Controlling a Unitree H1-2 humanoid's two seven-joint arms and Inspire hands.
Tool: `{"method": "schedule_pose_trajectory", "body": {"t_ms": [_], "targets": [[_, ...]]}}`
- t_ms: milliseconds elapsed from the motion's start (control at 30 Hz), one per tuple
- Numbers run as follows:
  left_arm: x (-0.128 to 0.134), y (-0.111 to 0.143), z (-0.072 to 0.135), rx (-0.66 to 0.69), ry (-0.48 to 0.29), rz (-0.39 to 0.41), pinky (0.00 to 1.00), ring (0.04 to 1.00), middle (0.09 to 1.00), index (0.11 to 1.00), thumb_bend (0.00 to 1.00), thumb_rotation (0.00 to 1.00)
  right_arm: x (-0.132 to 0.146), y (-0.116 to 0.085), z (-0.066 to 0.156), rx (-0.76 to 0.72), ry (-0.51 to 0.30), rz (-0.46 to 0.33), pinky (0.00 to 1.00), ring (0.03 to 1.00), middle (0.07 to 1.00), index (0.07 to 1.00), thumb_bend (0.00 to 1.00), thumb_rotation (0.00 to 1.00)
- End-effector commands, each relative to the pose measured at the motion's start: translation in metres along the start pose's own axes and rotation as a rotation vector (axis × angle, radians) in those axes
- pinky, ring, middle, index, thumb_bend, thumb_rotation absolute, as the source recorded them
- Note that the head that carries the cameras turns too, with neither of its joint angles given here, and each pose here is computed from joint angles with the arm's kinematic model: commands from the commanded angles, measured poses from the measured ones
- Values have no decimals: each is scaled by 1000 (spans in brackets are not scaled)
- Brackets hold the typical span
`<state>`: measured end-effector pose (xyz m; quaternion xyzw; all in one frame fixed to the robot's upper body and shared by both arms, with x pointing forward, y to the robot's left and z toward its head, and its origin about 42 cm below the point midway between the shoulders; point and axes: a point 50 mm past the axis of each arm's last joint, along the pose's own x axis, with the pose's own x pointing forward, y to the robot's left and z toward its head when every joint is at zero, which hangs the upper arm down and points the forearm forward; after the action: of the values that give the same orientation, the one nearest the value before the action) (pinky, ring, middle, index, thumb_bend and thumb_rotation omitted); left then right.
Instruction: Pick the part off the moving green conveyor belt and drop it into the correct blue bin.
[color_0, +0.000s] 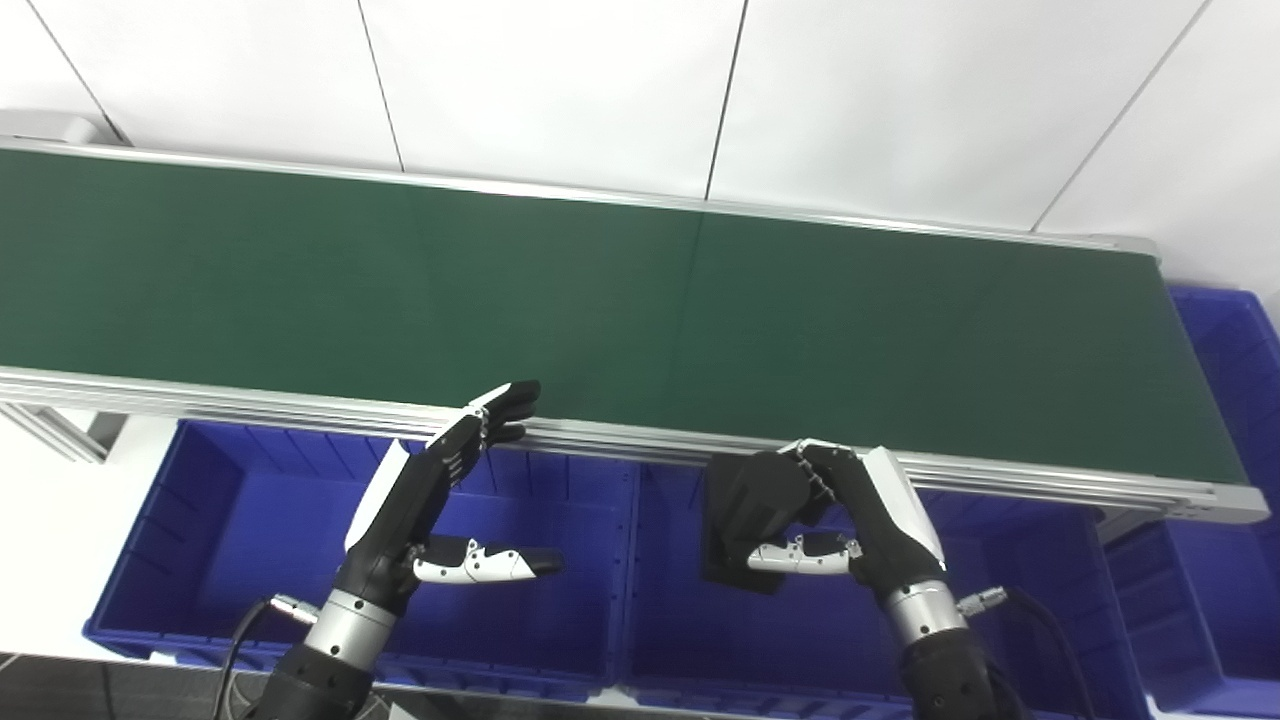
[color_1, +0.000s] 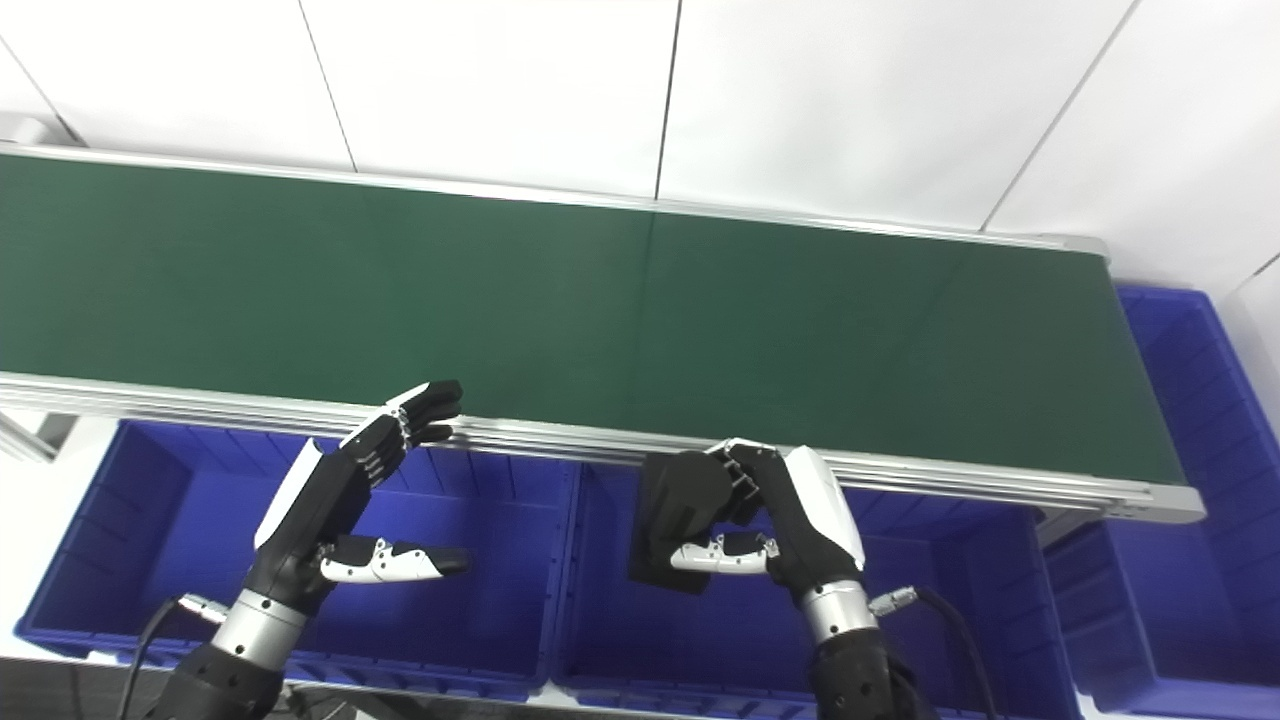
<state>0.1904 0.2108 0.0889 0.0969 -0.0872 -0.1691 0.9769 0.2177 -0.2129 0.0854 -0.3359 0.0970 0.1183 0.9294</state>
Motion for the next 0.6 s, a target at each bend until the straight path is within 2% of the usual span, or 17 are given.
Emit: {"method": "schedule_pose_trajectory", "body": {"t_ms": [0, 100, 367, 467, 500, 533, 567], "targets": [[4, 4, 10, 7, -42, 7, 827, 861, 886, 864, 833, 300, 6, -6, 2, -34, 13, 6, 401, 462, 449, 550, 510, 0], [4, 5, 9, 11, -44, 2, 827, 861, 887, 866, 825, 296, 12, -3, -5, -66, 72, 30, 400, 464, 449, 547, 511, 0], [6, 6, 7, 16, -42, -1, 814, 858, 885, 866, 830, 311, 29, 5, -15, -175, 162, 70, 406, 478, 452, 548, 511, 0], [6, 6, 6, 9, -44, 0, 820, 860, 884, 864, 830, 302, 34, 8, -18, -185, 181, 112, 493, 588, 474, 530, 517, 0], [6, 7, 6, 8, -45, 0, 822, 861, 884, 864, 826, 294, 36, 10, -18, -190, 181, 137, 535, 642, 616, 664, 579, 30], [7, 7, 5, 8, -44, -1, 821, 861, 885, 865, 822, 287, 37, 10, -19, -192, 182, 164, 586, 703, 721, 752, 623, 79], [7, 7, 5, 9, -44, -3, 821, 863, 886, 867, 818, 286, 37, 11, -19, -191, 182, 185, 675, 809, 852, 858, 697, 193]]}}
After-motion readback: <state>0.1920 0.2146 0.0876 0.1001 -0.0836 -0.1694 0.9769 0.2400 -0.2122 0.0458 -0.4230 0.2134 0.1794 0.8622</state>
